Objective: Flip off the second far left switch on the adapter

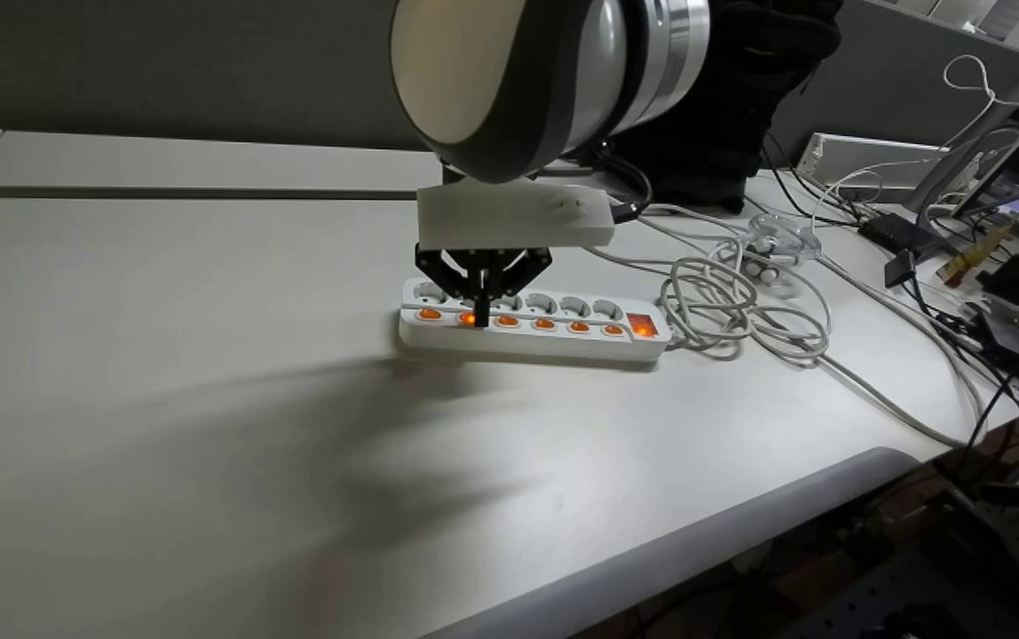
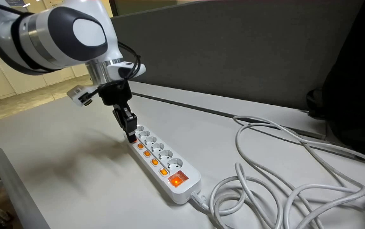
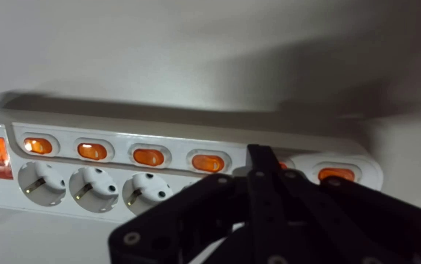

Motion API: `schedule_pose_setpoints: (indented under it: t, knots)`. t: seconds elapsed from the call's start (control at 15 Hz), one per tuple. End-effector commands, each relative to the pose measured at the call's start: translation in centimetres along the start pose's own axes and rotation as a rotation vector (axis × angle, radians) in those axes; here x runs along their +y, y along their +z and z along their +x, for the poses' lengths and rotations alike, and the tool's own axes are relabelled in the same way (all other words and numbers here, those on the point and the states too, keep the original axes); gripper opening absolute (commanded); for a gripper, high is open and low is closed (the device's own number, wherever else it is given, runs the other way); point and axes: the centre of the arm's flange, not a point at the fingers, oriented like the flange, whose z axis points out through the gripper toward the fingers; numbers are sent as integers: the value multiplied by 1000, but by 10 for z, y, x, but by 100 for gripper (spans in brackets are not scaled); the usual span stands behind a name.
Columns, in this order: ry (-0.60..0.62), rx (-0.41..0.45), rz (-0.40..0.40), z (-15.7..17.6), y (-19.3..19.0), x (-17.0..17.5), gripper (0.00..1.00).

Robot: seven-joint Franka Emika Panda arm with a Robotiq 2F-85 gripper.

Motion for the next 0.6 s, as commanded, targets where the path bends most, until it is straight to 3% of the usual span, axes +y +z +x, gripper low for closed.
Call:
schedule_pose_setpoints:
  t: [0.0,0.33,0.53]
  knots:
    - [40,-54,7,7,17,4,0]
    - [108,-157,31,15,31,17,0]
    - [143,-249,7,16,34,21,0]
